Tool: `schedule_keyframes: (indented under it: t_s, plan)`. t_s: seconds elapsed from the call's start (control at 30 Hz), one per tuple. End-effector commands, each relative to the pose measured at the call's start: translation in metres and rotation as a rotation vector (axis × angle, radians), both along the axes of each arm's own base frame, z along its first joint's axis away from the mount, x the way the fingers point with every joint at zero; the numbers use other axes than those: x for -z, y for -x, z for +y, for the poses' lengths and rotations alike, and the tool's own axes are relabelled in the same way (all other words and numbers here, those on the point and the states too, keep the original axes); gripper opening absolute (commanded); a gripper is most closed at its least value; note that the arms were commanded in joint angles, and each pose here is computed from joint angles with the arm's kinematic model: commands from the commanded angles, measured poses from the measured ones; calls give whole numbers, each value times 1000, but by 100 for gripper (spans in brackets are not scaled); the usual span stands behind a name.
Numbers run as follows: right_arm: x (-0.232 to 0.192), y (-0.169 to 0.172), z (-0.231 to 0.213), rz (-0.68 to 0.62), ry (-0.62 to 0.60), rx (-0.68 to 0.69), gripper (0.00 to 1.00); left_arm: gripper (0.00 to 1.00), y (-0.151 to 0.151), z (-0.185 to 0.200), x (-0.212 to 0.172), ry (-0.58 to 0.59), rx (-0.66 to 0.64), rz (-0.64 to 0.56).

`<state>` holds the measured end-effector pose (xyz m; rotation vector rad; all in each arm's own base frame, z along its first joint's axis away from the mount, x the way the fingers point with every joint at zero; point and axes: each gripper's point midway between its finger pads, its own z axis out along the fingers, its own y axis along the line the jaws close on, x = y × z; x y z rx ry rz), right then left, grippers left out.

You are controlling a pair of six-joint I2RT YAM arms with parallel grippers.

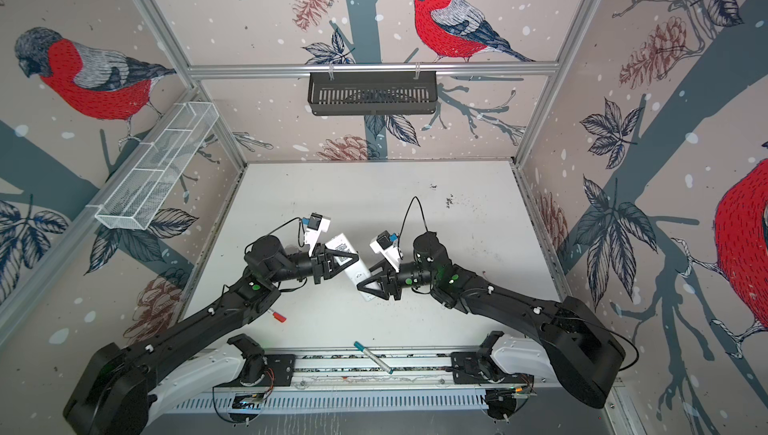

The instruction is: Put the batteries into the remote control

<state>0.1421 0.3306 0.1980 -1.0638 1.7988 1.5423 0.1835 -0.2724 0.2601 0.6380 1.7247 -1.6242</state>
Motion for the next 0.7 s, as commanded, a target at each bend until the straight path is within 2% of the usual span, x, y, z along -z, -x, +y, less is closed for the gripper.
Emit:
schedule_keyframes:
  t_s: [0.0, 0.13, 0.23, 0.47, 0.5, 0.57, 0.63, 0.67]
  plan:
    - [2, -10, 1, 17, 4, 31, 43, 0, 27, -2, -30, 87, 119, -109]
    - [-8, 0, 2, 35, -41, -43, 35, 0, 29, -2, -32, 92, 121, -119]
    - [-2, -1, 4, 54, -32, -48, 30, 0, 29, -2, -33, 92, 120, -119]
    - [-1, -16, -2, 61, -8, 25, 24, 0, 22, -4, -28, 68, 94, -111]
    - [0, -19, -2, 61, 0, 37, 24, 3, 20, -4, -27, 63, 86, -111]
    - [3, -23, -3, 63, 19, 59, 23, 21, 16, -4, -26, 51, 66, -110]
    - [-1, -26, -6, 43, 22, 87, 22, 52, 13, -4, -26, 45, 45, -112]
    - [0, -29, -7, 41, 32, 103, 22, 63, 10, -3, -25, 39, 31, -110]
